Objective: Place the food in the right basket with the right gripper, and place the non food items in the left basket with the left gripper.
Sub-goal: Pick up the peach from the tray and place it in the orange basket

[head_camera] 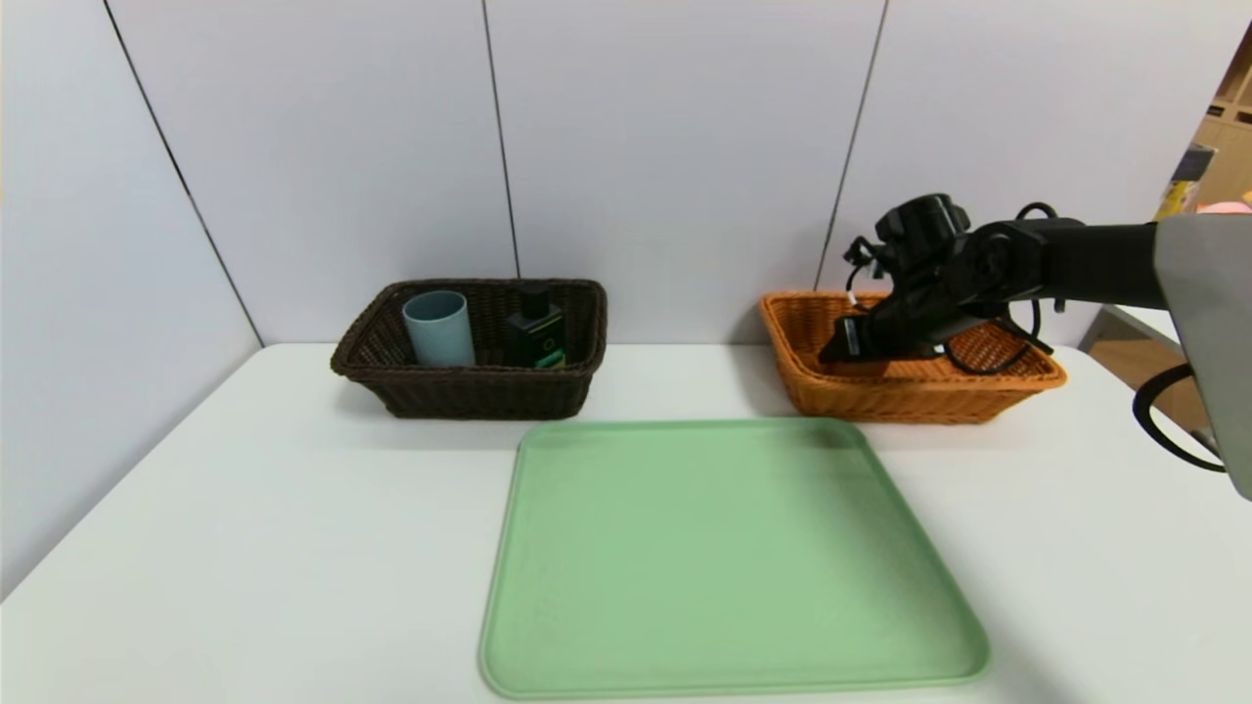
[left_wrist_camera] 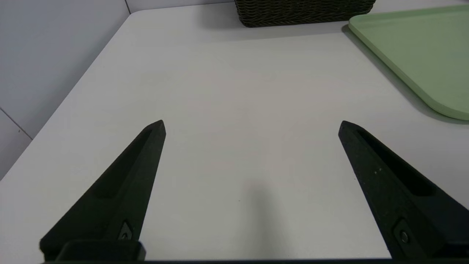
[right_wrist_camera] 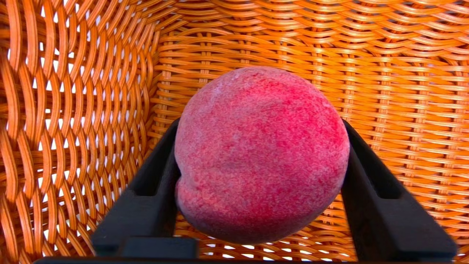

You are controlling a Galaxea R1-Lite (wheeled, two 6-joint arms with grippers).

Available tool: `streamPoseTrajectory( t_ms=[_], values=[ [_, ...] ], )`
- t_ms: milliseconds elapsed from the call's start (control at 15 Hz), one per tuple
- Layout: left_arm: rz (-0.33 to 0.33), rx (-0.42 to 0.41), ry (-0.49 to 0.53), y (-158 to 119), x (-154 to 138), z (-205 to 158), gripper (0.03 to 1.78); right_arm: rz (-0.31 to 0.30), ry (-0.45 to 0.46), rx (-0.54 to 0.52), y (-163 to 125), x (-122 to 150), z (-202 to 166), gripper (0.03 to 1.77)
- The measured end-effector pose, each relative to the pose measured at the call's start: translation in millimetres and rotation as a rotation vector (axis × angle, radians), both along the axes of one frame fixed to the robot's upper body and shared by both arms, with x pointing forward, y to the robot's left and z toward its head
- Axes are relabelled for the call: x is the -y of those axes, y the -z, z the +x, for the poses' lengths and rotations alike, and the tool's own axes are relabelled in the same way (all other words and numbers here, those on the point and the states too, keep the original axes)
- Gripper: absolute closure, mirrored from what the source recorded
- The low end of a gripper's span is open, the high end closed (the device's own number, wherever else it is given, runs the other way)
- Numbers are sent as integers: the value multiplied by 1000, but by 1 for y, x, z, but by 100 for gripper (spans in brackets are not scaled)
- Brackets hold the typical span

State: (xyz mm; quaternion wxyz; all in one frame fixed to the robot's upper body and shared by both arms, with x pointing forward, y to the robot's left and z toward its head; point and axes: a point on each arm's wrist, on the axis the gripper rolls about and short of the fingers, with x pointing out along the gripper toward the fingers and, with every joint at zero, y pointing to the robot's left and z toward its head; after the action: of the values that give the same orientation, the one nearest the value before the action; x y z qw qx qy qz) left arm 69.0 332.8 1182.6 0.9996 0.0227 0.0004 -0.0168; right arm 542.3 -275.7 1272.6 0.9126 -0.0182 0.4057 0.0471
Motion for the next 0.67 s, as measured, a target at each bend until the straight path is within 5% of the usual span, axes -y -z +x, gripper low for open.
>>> streamPoseTrajectory(
  t_ms=[667],
  values=[
    [0,0,0,0,0,0,12,5,0,28,-23,1,-12,22]
  ],
)
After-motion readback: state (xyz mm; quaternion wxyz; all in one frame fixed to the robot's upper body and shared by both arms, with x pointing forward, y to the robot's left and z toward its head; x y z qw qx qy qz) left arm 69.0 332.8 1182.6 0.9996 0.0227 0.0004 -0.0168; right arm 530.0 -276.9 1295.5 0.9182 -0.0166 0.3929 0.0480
